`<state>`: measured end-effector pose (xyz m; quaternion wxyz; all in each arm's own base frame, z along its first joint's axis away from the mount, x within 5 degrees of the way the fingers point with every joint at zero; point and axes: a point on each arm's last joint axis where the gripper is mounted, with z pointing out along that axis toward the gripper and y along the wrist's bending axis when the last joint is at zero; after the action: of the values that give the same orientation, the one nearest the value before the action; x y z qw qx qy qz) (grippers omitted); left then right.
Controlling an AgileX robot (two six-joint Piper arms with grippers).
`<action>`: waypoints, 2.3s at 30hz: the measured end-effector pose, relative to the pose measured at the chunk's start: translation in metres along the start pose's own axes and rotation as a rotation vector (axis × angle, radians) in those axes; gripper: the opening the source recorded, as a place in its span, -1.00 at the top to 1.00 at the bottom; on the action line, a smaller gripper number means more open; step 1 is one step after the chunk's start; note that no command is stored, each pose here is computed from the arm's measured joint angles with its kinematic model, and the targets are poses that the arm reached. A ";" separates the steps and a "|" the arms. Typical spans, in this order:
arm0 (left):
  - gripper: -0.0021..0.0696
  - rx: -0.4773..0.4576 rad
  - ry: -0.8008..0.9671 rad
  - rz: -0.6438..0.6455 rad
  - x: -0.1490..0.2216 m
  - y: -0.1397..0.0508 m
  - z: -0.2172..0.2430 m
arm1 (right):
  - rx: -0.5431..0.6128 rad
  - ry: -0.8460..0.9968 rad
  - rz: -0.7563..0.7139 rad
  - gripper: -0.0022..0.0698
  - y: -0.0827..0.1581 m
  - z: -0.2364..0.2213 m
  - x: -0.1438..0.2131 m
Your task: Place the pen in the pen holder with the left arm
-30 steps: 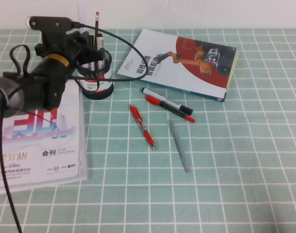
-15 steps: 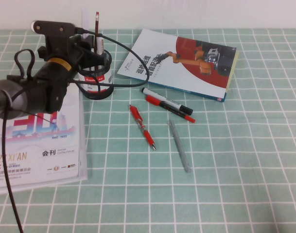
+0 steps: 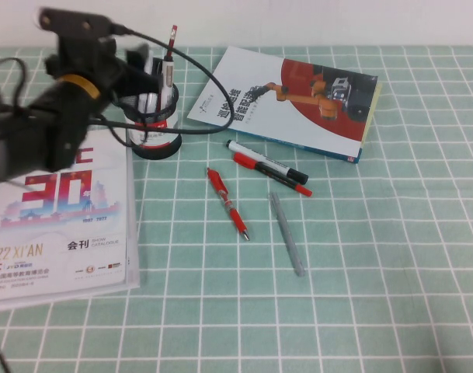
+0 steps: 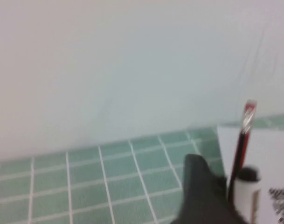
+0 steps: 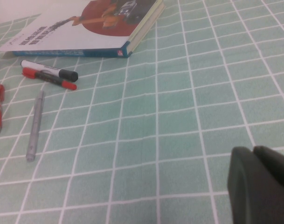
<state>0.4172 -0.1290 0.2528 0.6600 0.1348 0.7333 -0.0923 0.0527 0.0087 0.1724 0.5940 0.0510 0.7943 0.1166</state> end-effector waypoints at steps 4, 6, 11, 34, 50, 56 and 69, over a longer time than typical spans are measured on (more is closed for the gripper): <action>0.60 -0.001 -0.066 0.005 -0.035 0.000 -0.046 | 0.000 0.000 0.000 1.00 0.000 0.000 0.000; 0.80 -0.002 -0.092 0.008 -0.049 0.000 -0.078 | 0.000 0.000 0.000 1.00 0.000 0.000 0.000; 0.92 -0.007 -0.084 0.010 -0.059 -0.001 -0.144 | 0.000 0.000 0.000 1.00 0.000 0.000 0.000; 0.94 -0.034 0.056 -0.007 0.026 -0.007 -0.345 | 0.000 0.000 0.000 1.00 0.000 0.000 0.000; 0.94 -0.209 -0.129 -0.111 0.095 -0.001 -0.373 | 0.000 0.000 0.000 1.00 0.000 0.000 0.000; 0.94 -0.205 0.066 -0.134 0.113 -0.003 -0.372 | 0.000 0.000 0.000 1.00 0.000 0.000 0.000; 0.94 -0.206 0.188 -0.128 0.123 -0.003 -0.374 | 0.000 0.000 0.000 1.00 0.000 0.000 0.000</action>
<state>0.0523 -0.0059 0.1721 0.5914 0.0272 0.8047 -0.0455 0.0527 0.0087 0.1724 0.5940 0.0510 0.7943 0.1166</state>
